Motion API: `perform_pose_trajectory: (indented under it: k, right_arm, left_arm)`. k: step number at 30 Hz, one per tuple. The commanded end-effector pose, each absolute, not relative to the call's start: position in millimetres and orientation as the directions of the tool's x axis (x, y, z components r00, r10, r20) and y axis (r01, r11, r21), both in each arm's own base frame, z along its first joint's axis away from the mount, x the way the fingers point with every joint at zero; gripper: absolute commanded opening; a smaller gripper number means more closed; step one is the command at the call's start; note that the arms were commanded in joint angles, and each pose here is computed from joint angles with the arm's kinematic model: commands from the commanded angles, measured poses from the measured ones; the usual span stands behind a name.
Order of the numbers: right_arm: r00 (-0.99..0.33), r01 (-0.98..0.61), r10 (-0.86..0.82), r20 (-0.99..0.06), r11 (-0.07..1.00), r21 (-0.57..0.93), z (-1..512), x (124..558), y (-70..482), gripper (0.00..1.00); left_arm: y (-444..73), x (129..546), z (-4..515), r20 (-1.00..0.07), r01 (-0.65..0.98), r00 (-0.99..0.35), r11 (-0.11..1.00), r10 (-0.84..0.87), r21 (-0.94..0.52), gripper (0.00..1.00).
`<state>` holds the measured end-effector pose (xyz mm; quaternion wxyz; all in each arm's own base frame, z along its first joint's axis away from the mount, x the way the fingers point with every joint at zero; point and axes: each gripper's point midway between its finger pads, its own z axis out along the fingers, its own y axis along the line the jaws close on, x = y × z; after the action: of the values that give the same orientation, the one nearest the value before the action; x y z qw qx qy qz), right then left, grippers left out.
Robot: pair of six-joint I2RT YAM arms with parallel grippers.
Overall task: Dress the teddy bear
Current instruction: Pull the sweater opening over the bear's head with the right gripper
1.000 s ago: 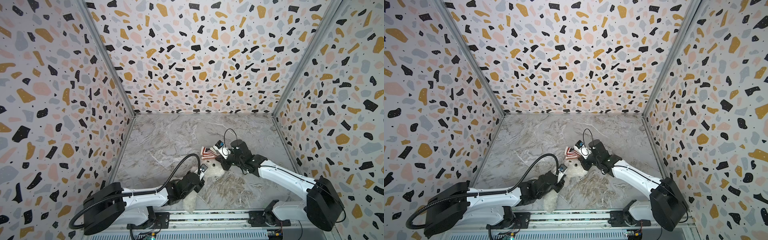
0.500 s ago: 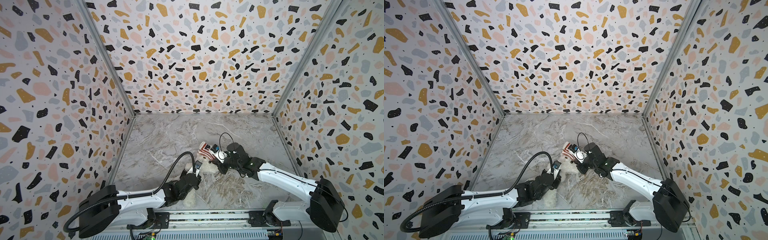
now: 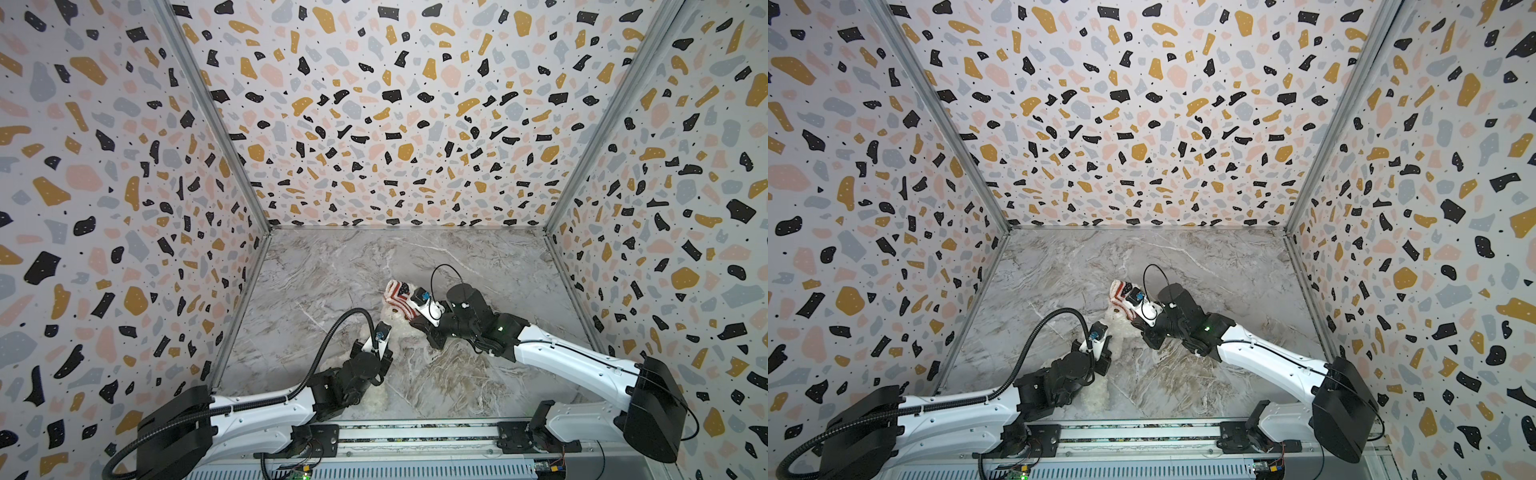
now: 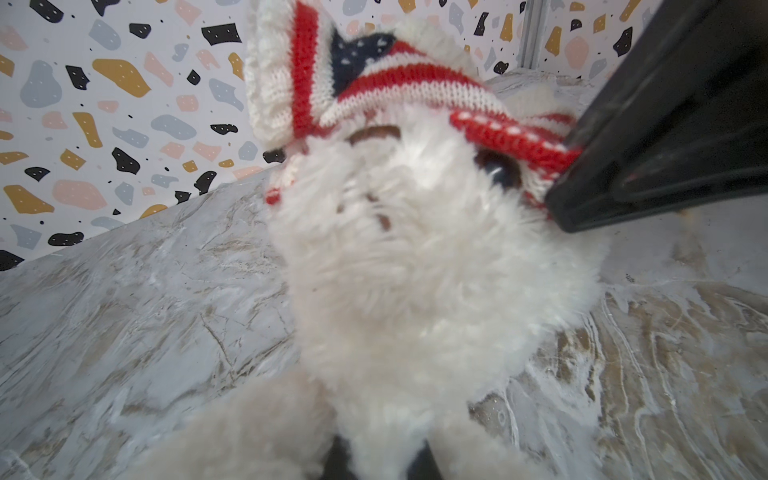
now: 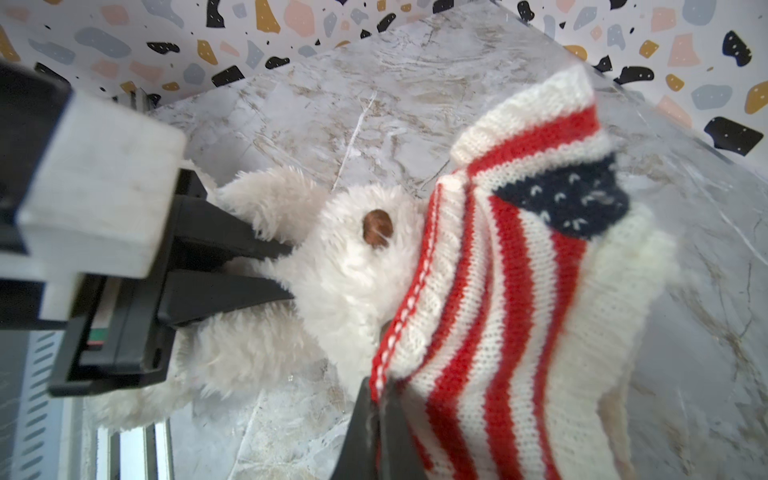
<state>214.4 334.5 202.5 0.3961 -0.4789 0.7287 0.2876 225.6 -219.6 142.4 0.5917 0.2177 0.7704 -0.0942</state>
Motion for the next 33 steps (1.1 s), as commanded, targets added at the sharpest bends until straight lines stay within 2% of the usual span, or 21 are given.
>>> perform_pose_trajectory:
  k: [1,6,12,20,28,33]
  right_arm:
    - [-0.188,-0.948,-0.426,-0.885,0.313,0.051,232,203,352,0.00]
    - [-0.166,-0.962,-0.445,-0.880,0.268,0.047,232,191,368,0.01]
    - [-0.172,-0.962,-0.435,-0.884,0.269,0.055,236,190,368,0.01]
    - [-0.124,-0.981,-0.381,-0.916,0.183,0.056,254,168,376,0.04]
    - [-0.112,-0.983,-0.312,-0.943,0.174,0.059,270,166,386,0.07]
    - [-0.112,-0.983,-0.328,-0.938,0.174,0.056,265,166,392,0.09]
  left_arm:
    - [-223,228,177,-0.988,0.440,-0.121,0.897,0.094,0.031,0.00]
    - [-225,229,189,-0.994,0.439,-0.092,0.898,0.063,0.017,0.00]
    - [-223,229,198,-0.997,0.434,-0.066,0.901,0.050,0.016,0.00]
    - [-223,225,206,-0.999,0.455,-0.046,0.890,0.014,-0.009,0.00]
    - [-229,221,199,-0.998,0.497,-0.050,0.868,0.043,0.012,0.00]
    - [-230,219,203,-0.998,0.508,-0.044,0.861,0.037,0.010,0.00]
